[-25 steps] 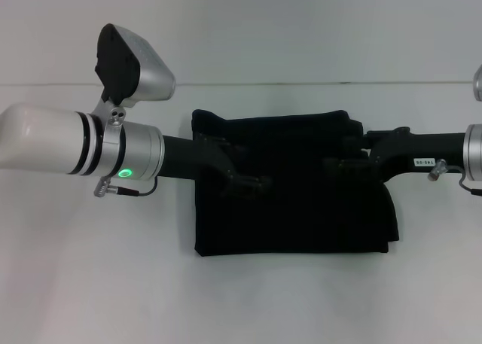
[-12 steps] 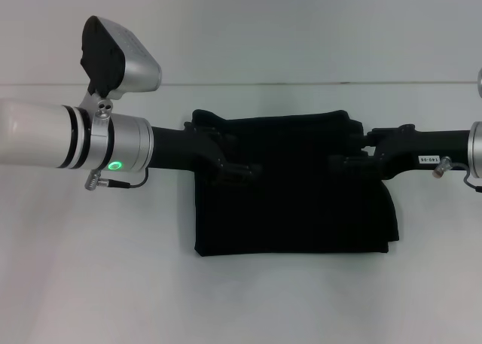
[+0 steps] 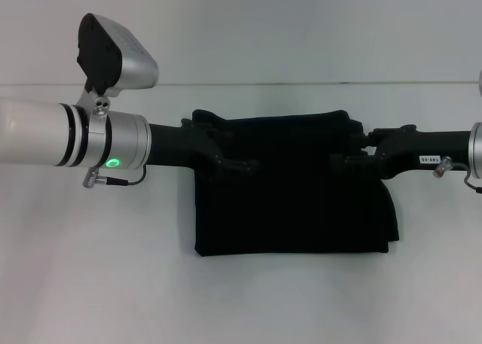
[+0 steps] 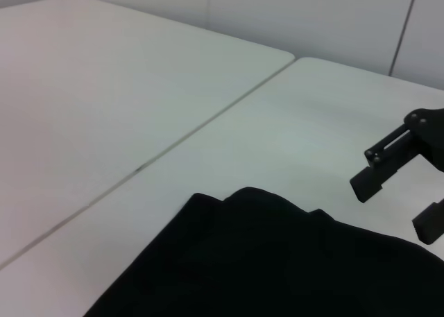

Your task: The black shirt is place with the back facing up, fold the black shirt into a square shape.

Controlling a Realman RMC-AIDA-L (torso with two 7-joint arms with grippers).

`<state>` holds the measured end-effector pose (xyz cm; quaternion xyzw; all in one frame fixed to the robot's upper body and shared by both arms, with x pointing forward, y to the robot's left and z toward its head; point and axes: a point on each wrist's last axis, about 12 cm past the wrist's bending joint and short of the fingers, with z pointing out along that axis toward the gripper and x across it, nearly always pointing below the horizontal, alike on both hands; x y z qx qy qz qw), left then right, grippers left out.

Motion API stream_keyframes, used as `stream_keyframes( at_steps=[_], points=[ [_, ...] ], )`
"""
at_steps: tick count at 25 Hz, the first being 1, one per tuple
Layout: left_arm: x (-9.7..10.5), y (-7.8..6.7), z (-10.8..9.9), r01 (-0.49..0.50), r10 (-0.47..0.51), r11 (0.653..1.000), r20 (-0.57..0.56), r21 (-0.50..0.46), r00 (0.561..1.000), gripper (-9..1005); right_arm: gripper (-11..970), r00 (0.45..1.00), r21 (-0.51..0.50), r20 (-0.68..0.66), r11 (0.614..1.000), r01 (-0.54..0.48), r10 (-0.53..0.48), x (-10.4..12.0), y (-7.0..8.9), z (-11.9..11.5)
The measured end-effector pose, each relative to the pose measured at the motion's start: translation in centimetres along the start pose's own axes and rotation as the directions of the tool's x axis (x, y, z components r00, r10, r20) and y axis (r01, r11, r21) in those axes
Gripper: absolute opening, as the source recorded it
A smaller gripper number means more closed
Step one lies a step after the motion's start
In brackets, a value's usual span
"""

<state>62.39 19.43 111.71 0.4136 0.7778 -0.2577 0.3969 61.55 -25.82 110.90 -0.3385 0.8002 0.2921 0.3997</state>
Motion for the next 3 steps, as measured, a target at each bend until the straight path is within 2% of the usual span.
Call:
stream_keyframes(
  at_steps=[3],
  points=[
    [0.01, 0.18, -0.17, 0.004, -0.004, 1.000, 0.005, -0.007, 1.000, 766, 711, 1.000, 0.001, 0.002, 1.000, -0.001, 0.001, -0.02, -0.01, 0.00]
  ],
)
